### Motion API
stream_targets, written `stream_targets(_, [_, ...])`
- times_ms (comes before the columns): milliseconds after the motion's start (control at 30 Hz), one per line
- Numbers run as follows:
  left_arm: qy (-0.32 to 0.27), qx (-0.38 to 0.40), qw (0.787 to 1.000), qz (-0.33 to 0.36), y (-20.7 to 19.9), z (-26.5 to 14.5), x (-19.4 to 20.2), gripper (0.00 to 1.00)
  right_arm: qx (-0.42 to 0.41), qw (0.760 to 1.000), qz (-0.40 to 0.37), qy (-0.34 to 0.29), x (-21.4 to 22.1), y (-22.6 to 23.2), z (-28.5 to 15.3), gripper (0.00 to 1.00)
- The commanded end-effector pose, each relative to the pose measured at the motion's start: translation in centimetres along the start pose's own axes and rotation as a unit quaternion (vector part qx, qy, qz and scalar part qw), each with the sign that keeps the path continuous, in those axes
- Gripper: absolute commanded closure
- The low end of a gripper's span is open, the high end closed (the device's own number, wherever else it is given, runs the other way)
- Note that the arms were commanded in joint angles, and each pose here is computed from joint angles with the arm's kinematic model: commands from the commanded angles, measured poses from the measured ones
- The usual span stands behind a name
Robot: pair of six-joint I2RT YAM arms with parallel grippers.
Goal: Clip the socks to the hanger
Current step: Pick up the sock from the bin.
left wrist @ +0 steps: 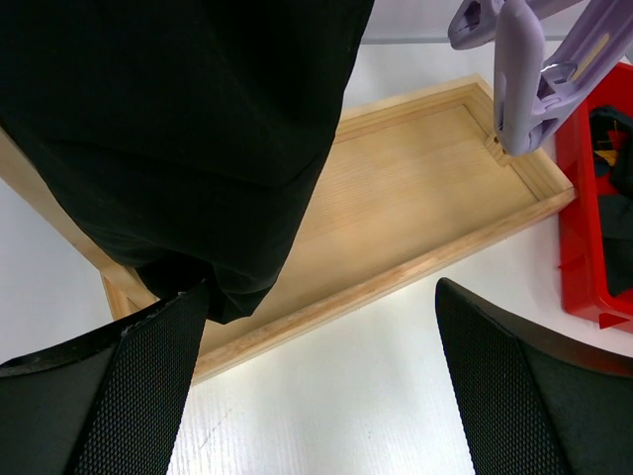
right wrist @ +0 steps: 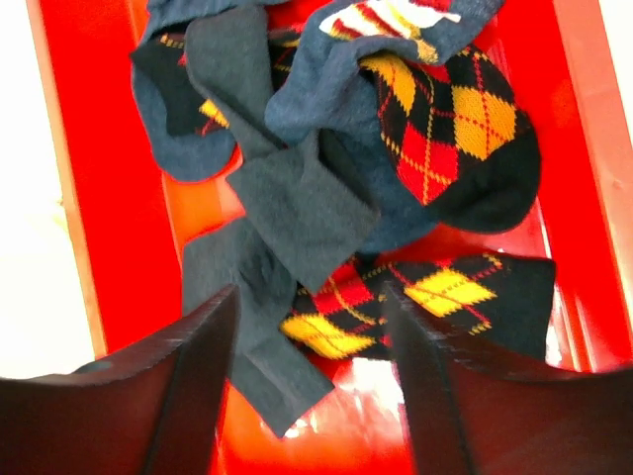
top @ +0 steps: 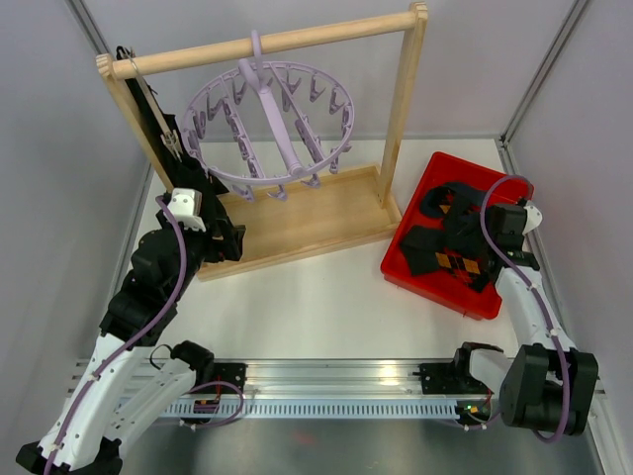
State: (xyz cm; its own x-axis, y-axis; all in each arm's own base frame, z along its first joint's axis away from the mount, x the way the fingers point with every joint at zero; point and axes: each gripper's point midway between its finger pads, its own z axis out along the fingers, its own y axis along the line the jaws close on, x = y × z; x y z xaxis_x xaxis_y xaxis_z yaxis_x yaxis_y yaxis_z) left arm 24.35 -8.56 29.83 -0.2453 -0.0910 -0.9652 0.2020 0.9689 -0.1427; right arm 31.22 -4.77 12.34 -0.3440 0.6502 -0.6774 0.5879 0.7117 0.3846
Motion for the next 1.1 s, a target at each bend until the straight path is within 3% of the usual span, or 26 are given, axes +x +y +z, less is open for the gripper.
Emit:
stream_targets(0, [-0.014, 0.005, 1.000, -0.021, -0.3, -0.1, -0.8, 0.00, -0.036, 0.999, 0.032, -0.005, -0.6, 1.0, 1.2, 0.37])
stream_targets(33, [-0.014, 0.004, 1.000, -0.021, -0.3, -0.2, -0.8, 0.00, -0.035, 0.999, 0.035, 0.002, -0.3, 0.8, 1.6, 0.46])
stream_targets(133, [-0.014, 0.004, 1.000, -0.022, -0.3, -0.2, -0.9, 0.00, -0.027, 0.999, 0.037, 0.011, 0.2, 0.2, 2.6, 0.54])
stream_targets(1067, [-0.008, 0.004, 1.000, -0.022, -0.3, -0.1, -0.7, 0.00, 0.015, 0.998, 0.065, 0.023, 1.8, -2.2, 6.5, 0.45])
